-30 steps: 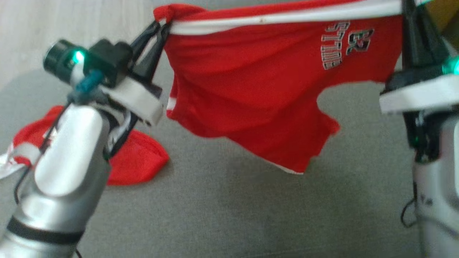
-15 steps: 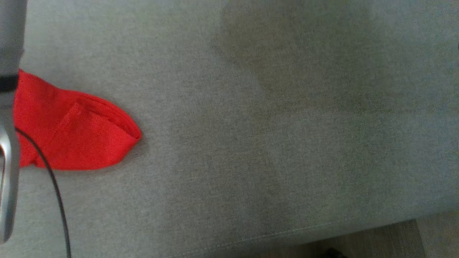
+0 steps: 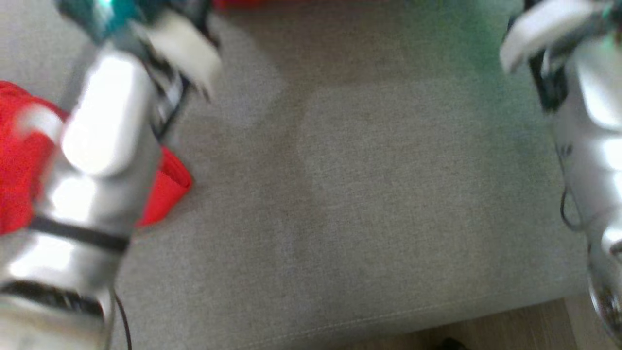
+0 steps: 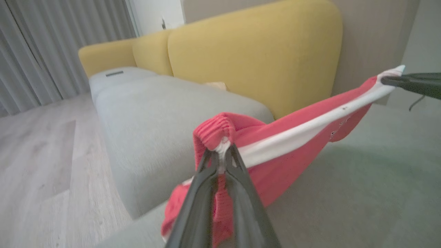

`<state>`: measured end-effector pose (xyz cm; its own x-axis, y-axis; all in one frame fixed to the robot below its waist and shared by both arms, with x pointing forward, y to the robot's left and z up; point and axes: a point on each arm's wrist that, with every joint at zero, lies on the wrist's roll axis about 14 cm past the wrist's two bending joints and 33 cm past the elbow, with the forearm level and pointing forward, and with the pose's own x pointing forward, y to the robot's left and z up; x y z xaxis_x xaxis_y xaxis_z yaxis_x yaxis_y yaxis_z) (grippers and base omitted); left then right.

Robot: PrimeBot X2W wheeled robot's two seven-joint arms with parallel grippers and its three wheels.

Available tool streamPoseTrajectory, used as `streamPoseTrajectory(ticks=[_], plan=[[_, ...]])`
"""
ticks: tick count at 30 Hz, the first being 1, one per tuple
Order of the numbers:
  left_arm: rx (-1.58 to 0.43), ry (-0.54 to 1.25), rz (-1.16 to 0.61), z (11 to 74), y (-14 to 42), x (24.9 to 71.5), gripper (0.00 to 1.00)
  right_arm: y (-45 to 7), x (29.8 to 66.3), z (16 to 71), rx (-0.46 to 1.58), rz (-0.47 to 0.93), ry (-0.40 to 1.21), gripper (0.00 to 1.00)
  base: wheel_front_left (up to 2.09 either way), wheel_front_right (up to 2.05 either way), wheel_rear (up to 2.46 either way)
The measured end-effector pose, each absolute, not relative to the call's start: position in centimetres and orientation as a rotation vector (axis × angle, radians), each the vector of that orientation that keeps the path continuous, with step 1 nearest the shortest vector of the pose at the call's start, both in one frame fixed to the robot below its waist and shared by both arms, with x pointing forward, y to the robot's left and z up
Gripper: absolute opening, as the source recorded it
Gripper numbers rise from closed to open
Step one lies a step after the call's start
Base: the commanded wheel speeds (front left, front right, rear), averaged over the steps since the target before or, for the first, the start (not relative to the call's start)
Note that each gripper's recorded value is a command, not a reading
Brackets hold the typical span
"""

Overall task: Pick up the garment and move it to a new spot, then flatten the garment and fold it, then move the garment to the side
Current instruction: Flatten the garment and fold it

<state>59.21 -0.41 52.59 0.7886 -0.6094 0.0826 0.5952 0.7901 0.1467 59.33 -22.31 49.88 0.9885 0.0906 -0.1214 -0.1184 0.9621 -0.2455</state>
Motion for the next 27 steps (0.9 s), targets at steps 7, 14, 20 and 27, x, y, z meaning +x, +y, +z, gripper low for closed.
streamPoseTrajectory(ticks=[7, 14, 20, 27], plan=[[0.128, 0.037, -0.769, 46.2, -1.5, 50.5, 0.0, -24.0, 52.8, 44.2, -0.295, 0.15, 0.308, 0.0, 0.0, 0.0, 0.0], [0.156, 0.065, -0.844, 45.4, -1.8, 44.9, 0.0, -25.7, 47.7, 43.3, -0.277, 0.179, 0.387, 0.0, 0.0, 0.0, 0.0], [0.174, 0.053, -0.894, 45.7, -2.5, 41.4, 0.0, -27.0, 43.9, 43.6, -0.259, 0.187, 0.426, 0.0, 0.0, 0.0, 0.0], [0.171, 0.056, -0.922, 45.8, -3.0, 37.5, 0.0, -27.7, 39.2, 43.1, -0.211, 0.178, 0.47, 0.0, 0.0, 0.0, 0.0]])
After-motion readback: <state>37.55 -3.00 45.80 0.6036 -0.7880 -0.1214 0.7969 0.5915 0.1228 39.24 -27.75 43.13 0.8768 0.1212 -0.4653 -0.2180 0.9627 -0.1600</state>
